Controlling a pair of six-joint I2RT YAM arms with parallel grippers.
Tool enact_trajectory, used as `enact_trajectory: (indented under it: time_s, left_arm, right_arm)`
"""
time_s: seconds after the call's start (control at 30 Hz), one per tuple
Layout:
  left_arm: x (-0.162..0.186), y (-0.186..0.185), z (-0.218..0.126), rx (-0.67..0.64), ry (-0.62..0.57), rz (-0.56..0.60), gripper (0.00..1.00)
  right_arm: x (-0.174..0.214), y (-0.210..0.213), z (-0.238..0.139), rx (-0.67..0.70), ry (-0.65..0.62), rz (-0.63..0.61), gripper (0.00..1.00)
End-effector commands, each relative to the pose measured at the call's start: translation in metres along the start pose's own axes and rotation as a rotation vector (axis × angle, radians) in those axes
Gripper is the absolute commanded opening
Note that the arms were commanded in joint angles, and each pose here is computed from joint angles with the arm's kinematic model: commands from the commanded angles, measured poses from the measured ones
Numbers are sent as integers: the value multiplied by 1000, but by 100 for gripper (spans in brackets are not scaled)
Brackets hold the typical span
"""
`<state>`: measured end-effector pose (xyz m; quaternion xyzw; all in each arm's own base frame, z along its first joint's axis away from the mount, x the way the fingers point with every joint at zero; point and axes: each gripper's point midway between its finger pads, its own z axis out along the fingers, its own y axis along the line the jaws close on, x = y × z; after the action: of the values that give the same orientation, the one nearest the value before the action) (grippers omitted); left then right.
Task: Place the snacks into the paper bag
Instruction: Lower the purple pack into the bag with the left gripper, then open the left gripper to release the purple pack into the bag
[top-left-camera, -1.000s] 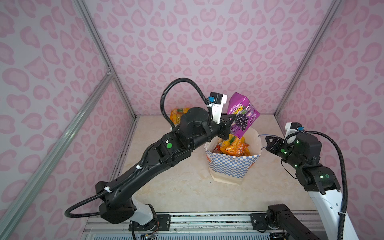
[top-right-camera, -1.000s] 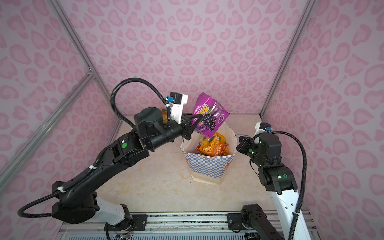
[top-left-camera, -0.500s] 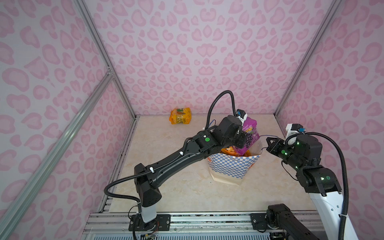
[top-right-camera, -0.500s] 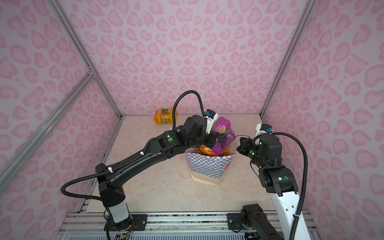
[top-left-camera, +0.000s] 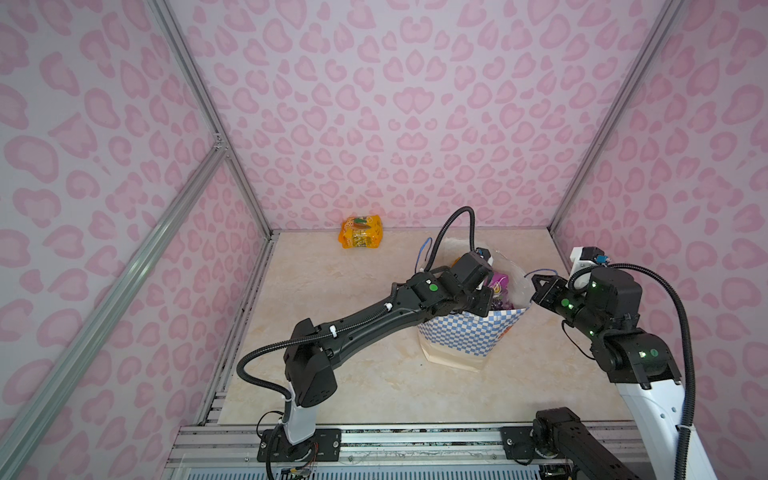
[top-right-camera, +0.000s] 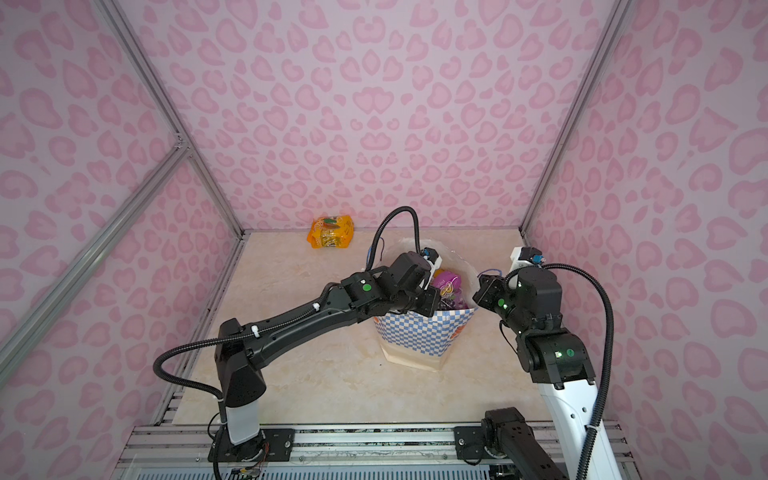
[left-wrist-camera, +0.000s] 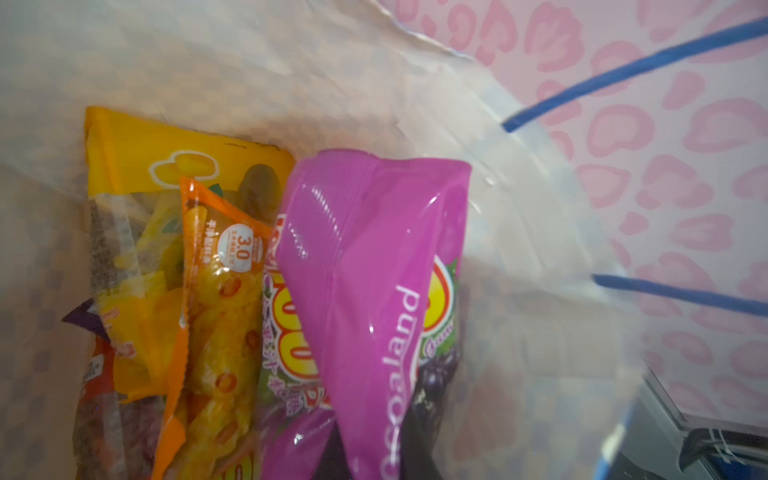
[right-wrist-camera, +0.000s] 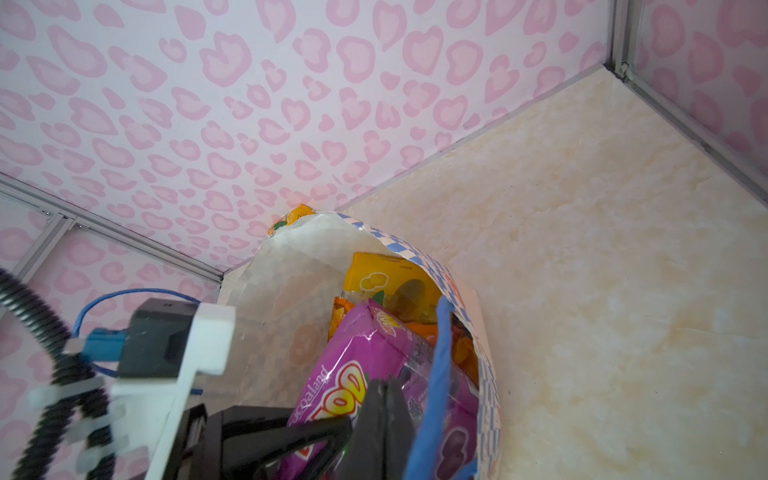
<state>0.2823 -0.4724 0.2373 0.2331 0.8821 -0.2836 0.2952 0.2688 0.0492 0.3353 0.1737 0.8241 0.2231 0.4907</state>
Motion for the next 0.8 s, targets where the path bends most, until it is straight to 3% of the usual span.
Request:
enact_trajectory:
  time_s: [0.0,0.13,0.27,0.43,0.67,0.77]
  left_arm:
    - [4,25,23,-59,42,-31,3]
    - [7,44,40,-3,112,-115,5]
    - [5,38,36,37,126,-92,27]
    - [-14,29,6,54,66,-55,49]
    - [-55,8,-60,89,-98,4,57]
    - [-61,-17,-70,170,-117,53,62]
  right_arm:
    - [-7,6,-3,-25,-28,-11,1]
    - [-6,4,-6,-14,-28,-15,2]
    - [-4,0,-7,-4,-31,-19,2]
    - [1,-2,-2,-6,-20,-11,2]
    - [3,-3,0,-5,-19,-7,2]
    - [5,-4,2,-5,-15,-1,2]
